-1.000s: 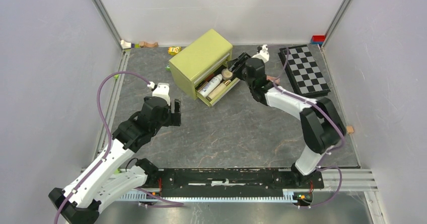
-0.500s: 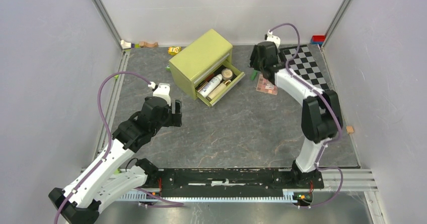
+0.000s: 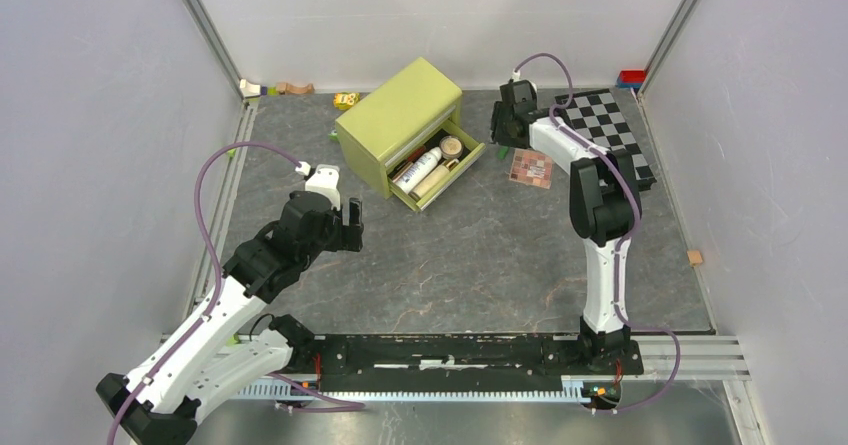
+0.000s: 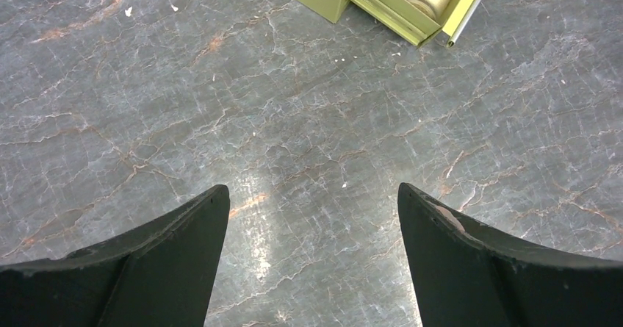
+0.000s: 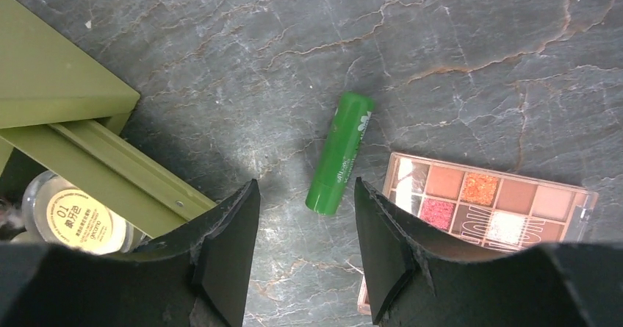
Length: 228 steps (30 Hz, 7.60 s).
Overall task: Organize the makeup
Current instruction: Pick up the makeup from the corner of the board, then place the makeup in the drawer, then move the makeup to the center of the board.
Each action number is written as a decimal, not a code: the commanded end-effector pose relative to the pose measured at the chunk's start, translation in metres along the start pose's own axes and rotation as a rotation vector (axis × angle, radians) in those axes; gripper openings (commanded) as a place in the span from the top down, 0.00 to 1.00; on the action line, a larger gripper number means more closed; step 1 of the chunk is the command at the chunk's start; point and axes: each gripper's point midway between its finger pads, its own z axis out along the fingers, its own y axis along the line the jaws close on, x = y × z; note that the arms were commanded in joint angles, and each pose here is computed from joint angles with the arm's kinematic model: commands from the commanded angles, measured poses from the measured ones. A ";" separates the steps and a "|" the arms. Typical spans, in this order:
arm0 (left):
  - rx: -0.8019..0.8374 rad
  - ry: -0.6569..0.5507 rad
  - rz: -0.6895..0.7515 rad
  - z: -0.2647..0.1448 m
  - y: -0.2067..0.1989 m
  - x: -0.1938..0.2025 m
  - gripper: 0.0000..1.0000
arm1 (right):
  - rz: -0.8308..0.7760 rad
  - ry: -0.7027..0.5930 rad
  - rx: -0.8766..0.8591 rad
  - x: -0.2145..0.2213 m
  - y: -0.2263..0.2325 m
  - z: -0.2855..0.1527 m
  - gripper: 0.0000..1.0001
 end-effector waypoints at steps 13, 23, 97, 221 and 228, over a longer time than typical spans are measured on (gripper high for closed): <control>0.018 -0.031 0.032 0.002 -0.002 -0.007 0.10 | -0.033 -0.021 0.101 -0.006 -0.014 0.029 0.45; 0.021 -0.030 0.031 0.002 -0.002 -0.008 0.10 | -0.080 0.042 0.139 0.007 -0.024 0.043 0.62; -0.030 -0.082 -0.005 -0.006 0.012 -0.016 0.10 | 0.810 -0.315 -0.478 0.028 0.199 -0.084 0.57; 0.410 -0.008 -0.027 -0.006 -0.158 -0.018 0.21 | 0.096 0.085 0.003 0.190 -0.135 -0.145 0.17; 0.477 0.040 -0.073 0.002 -0.198 0.010 0.21 | 0.027 0.141 -0.173 0.204 -0.109 -0.142 0.20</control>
